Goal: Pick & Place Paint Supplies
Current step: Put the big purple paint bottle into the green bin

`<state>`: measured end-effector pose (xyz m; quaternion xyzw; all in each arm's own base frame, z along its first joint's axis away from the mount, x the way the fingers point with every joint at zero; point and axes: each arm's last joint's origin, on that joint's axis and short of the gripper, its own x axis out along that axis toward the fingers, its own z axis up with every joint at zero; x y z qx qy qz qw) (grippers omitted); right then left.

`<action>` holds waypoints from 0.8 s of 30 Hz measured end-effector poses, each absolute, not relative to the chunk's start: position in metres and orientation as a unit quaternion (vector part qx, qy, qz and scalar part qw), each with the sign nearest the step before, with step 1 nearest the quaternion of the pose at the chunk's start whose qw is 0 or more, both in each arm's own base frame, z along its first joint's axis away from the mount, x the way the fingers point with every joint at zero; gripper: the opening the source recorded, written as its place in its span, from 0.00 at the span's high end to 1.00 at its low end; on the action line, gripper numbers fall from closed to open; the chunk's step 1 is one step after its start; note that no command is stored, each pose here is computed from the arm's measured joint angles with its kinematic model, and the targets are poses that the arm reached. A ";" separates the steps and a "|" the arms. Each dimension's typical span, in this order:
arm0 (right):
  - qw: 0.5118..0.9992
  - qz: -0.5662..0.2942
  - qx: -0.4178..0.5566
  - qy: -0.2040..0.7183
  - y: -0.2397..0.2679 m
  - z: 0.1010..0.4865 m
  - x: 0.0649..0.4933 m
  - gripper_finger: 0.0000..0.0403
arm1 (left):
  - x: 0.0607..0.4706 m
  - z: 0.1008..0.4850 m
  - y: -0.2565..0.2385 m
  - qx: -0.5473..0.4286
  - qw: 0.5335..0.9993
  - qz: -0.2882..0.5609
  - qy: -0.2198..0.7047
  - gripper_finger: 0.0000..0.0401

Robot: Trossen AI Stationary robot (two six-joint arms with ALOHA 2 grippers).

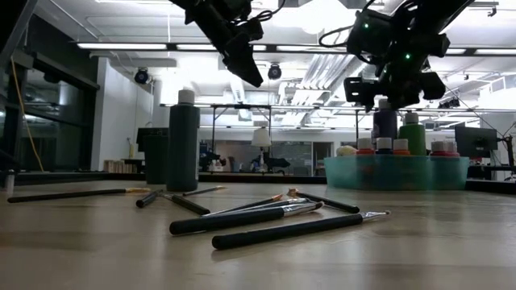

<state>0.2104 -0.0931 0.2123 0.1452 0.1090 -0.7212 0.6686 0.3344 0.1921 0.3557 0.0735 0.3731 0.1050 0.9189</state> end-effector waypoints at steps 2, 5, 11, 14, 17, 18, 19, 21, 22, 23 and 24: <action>0.670 -0.719 0.145 0.112 -0.093 0.213 0.210 0.39 | 0.334 0.356 0.192 0.074 0.919 0.105 0.373 0.30; 0.678 -0.709 0.145 0.126 -0.092 0.215 0.210 0.40 | 0.334 0.355 0.192 0.073 0.918 0.104 0.375 0.30; 0.692 -0.695 0.145 0.130 -0.090 0.226 0.205 0.42 | 0.333 0.354 0.191 0.070 0.916 0.103 0.381 0.30; 0.697 -0.692 0.138 0.126 -0.089 0.233 0.201 0.42 | 0.333 0.354 0.191 0.068 0.915 0.102 0.385 0.30; 0.702 -0.689 0.133 0.122 -0.088 0.241 0.195 0.42 | 0.333 0.354 0.191 0.068 0.915 0.102 0.385 0.30; 0.704 -0.687 0.132 0.120 -0.087 0.243 0.194 0.42 | 0.333 0.354 0.191 0.068 0.915 0.102 0.385 0.30; 0.706 -0.686 0.130 0.119 -0.087 0.246 0.192 0.42 | 0.333 0.354 0.191 0.068 0.915 0.102 0.385 0.30; 0.709 -0.684 0.127 0.115 -0.085 0.251 0.188 0.42 | 0.333 0.354 0.191 0.066 0.915 0.103 0.384 0.30; 0.710 -0.683 0.128 0.111 -0.085 0.253 0.186 0.42 | 0.333 0.354 0.191 0.065 0.915 0.103 0.385 0.30; 0.711 -0.683 0.127 0.106 -0.084 0.256 0.184 0.42 | 0.333 0.354 0.191 0.065 0.915 0.103 0.385 0.30; 0.713 -0.682 0.127 0.102 -0.083 0.259 0.182 0.42 | 0.333 0.353 0.191 0.065 0.915 0.103 0.386 0.30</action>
